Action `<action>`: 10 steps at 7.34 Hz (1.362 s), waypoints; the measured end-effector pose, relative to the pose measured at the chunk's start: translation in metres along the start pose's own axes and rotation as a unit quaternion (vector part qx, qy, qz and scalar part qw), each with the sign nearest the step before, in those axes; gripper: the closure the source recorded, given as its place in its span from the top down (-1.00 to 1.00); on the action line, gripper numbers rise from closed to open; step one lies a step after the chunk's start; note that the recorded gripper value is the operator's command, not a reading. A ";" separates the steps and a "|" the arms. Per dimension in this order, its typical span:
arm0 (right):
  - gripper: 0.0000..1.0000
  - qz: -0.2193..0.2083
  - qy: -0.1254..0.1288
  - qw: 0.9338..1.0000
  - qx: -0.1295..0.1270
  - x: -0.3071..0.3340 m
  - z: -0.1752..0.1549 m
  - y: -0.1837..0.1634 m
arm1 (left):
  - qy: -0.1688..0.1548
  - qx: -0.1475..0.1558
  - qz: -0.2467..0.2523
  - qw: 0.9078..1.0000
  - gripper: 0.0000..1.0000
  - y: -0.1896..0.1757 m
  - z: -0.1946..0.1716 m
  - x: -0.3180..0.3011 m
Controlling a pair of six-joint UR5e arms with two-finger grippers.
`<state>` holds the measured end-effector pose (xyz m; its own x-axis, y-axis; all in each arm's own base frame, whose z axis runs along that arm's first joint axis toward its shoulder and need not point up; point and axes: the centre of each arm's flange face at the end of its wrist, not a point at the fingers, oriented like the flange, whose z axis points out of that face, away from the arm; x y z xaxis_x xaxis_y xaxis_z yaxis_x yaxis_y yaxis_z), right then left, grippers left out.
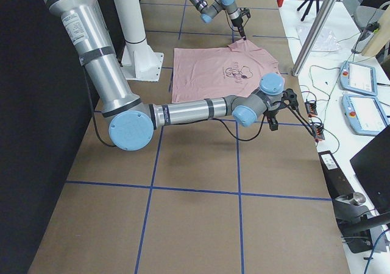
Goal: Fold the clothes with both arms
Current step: 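Raise the right gripper away while the left gripper moves toward the shirt, then fold the sleeve nearest the left gripper inward across the shirt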
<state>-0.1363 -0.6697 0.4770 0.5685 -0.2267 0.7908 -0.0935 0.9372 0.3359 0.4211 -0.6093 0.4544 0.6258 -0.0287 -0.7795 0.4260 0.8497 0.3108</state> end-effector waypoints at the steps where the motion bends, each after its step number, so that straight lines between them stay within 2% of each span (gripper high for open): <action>1: 1.00 0.001 0.000 1.000 -0.001 0.001 0.000 0.001 | 0.001 0.000 0.001 1.000 -1.00 0.000 0.000 0.001; 3: 1.00 0.002 0.000 1.000 -0.002 0.002 0.001 0.002 | 0.003 0.001 0.012 1.000 -1.00 0.000 -0.004 0.002; 6: 1.00 0.003 0.001 1.000 -0.001 0.003 0.001 0.003 | 0.013 0.005 0.025 1.000 -1.00 -0.008 -0.031 0.026; 7: 1.00 0.003 0.001 1.000 -0.001 0.002 0.001 0.003 | -0.002 -0.004 0.025 1.000 -1.00 -0.015 -0.043 0.050; 10: 1.00 0.004 0.000 1.000 0.000 0.000 0.000 0.002 | -0.083 -0.045 0.015 0.995 -1.00 -0.028 -0.062 0.169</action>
<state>-0.1363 -0.6677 0.4781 0.5685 -0.2186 0.7931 -0.0981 0.9392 0.3292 0.4742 -0.6056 0.2804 0.7405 -0.0828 -0.6670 0.3494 0.8951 0.2769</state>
